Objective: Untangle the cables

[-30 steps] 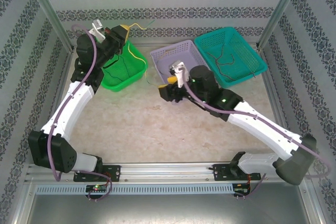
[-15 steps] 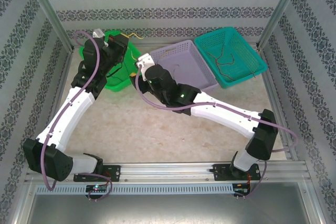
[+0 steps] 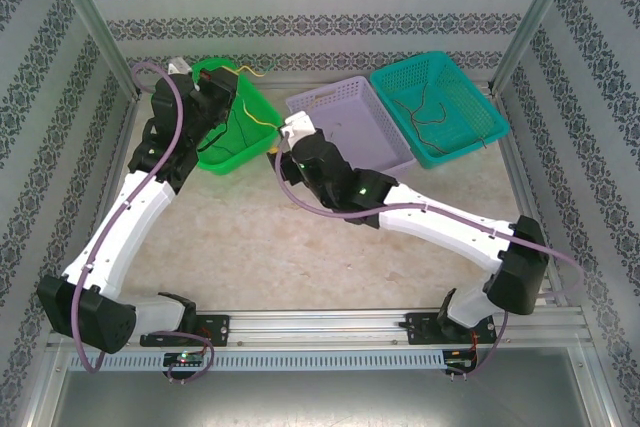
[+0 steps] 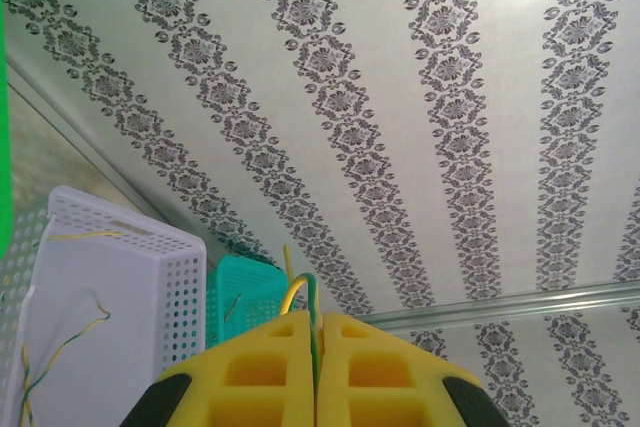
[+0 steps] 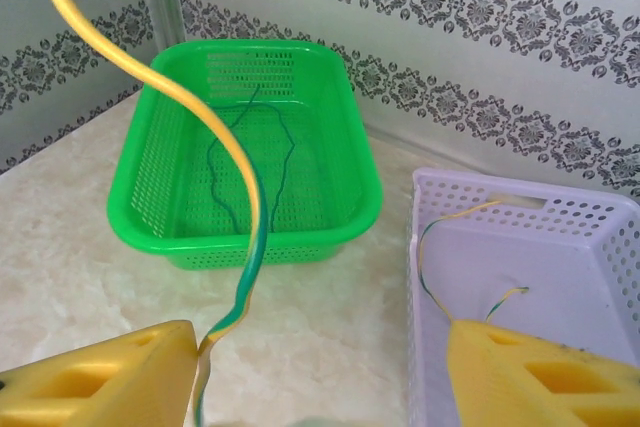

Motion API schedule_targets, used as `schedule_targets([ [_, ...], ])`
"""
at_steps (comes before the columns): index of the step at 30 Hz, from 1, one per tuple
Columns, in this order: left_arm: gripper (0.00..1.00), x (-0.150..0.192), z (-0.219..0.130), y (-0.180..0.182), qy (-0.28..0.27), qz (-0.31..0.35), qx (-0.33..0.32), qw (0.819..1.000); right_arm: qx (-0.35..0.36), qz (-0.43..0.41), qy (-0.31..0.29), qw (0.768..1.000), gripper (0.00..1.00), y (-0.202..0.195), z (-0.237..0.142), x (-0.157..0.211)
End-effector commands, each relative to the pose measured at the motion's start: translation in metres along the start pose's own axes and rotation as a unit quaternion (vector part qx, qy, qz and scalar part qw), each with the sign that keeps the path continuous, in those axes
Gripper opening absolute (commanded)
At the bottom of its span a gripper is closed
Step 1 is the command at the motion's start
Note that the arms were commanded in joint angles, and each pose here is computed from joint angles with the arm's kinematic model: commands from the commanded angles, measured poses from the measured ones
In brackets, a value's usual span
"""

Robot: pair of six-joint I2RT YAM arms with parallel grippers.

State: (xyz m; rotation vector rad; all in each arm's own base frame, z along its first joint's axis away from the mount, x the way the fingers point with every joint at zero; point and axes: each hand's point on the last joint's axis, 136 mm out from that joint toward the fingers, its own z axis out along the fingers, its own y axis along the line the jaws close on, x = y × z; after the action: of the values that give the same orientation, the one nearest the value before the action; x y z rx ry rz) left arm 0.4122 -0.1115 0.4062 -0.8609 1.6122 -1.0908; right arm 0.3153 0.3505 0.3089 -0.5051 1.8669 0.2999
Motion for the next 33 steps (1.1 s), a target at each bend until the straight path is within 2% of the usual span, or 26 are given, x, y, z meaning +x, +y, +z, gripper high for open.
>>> schedule_targets([
  [1,0.00,-0.004,-0.013,-0.022,-0.009,0.001,0.019,1.000,0.004,0.035,-0.014,0.999,0.67,-0.002,0.009,-0.008],
  [4,0.00,-0.002,-0.013,-0.021,-0.007,-0.003,0.019,1.000,0.002,0.051,-0.012,0.999,0.64,0.000,0.019,-0.014],
  [7,0.00,-0.002,-0.014,-0.020,-0.008,-0.003,0.017,1.000,-0.002,0.060,-0.007,0.998,0.55,-0.002,0.026,-0.014],
  [10,0.00,-0.003,-0.017,-0.019,-0.011,-0.003,0.015,1.000,-0.011,0.070,-0.006,0.997,0.30,-0.006,0.030,-0.015],
  [15,0.00,-0.006,-0.019,-0.021,-0.018,0.002,0.018,1.000,-0.055,0.071,-0.001,0.996,0.01,0.000,0.029,-0.016],
  [18,0.00,-0.013,-0.020,-0.027,-0.027,0.009,0.028,0.999,-0.127,0.084,0.004,0.988,0.00,0.008,0.019,-0.015],
  [21,0.00,-0.024,-0.013,-0.041,-0.029,0.009,0.068,0.997,-0.238,0.111,0.043,0.964,0.00,0.021,0.006,-0.006],
  [26,0.00,-0.037,0.016,-0.081,0.003,0.006,0.184,0.983,-0.409,0.144,0.126,0.892,0.00,0.048,-0.021,0.014],
  [29,0.00,-0.038,0.037,-0.105,0.039,-0.009,0.253,0.967,-0.477,0.176,0.163,0.846,0.00,0.059,-0.030,0.018],
  [33,0.00,-0.034,0.057,-0.130,0.086,-0.038,0.323,0.942,-0.522,0.221,0.205,0.798,0.00,0.066,-0.028,0.025],
])
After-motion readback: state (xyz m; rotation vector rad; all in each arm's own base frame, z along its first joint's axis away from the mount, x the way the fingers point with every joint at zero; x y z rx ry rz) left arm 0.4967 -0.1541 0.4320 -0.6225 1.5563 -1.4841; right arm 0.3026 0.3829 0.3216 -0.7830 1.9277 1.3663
